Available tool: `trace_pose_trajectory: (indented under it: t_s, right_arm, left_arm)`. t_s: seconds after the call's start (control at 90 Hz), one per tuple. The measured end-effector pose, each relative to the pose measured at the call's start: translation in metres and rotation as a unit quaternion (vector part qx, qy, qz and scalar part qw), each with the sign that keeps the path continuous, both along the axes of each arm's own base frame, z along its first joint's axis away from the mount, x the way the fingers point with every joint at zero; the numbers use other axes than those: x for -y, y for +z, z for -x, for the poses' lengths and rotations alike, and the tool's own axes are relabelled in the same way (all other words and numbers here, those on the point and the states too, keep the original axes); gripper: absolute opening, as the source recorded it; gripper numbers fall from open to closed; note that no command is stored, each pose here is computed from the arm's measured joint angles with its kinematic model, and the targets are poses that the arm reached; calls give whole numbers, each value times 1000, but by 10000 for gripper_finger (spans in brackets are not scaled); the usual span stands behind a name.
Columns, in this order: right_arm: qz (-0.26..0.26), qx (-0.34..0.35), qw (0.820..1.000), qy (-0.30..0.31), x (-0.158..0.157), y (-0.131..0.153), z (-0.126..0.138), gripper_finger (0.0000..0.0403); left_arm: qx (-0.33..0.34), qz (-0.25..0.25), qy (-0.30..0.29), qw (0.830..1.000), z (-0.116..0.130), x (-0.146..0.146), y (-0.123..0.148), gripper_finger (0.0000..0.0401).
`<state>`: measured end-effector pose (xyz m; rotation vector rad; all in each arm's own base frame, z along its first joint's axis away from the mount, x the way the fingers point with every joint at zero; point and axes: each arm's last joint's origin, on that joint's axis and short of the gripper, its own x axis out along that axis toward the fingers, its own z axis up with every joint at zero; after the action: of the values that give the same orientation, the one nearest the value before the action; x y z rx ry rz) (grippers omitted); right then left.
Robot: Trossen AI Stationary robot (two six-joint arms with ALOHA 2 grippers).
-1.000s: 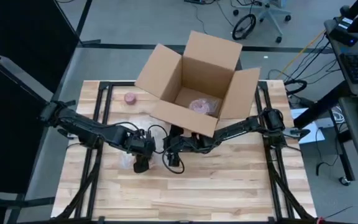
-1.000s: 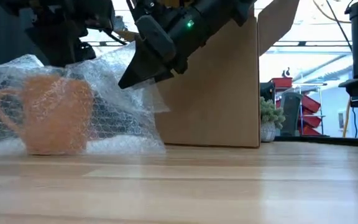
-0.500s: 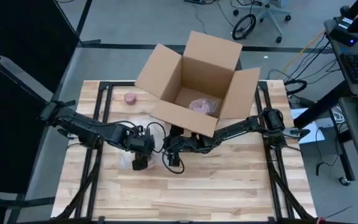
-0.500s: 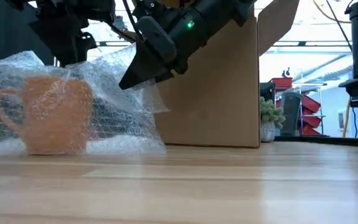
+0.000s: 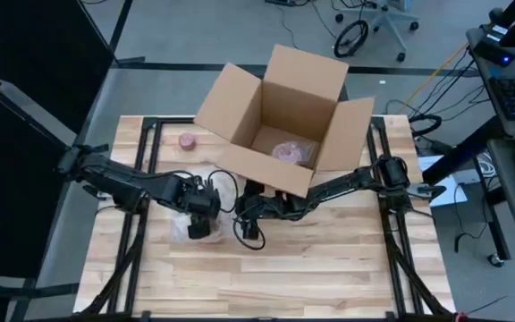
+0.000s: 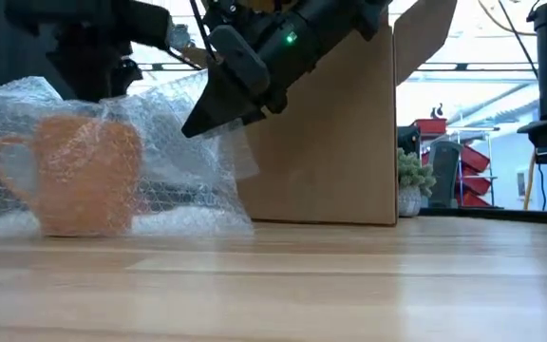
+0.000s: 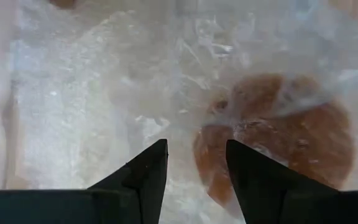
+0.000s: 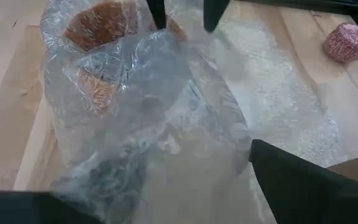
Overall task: Wrap mug
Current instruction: Wrap the yellow mug in the bubble wrap
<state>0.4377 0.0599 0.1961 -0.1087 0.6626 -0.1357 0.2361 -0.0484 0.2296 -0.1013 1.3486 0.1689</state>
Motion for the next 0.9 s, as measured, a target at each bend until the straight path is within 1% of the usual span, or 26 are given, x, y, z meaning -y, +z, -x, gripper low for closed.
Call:
trace_pose_trajectory:
  t_s: [0.144,0.244,0.422,0.633,0.789,0.9]
  right_arm:
    - [0,0,1000,2,-2,0,0,270]
    - [0,0,1000,2,-2,0,0,270]
    - [0,-1,1000,2,-2,-1,0,270]
    - [0,-2,1000,2,-2,-1,0,270]
    - [1,-5,1000,2,-2,-1,1,270]
    - [1,-11,1000,4,-3,-2,2,270]
  left_arm:
    - [21,38,-1,999,-1,-1,-21,155]
    - [36,46,6,998,-1,0,-32,155]
    - [35,46,11,998,-2,1,-53,155]
    - [28,45,9,999,-13,4,-73,155]
    - [21,46,5,999,-17,7,-80,155]
    - [32,47,-2,998,-19,11,-80,155]
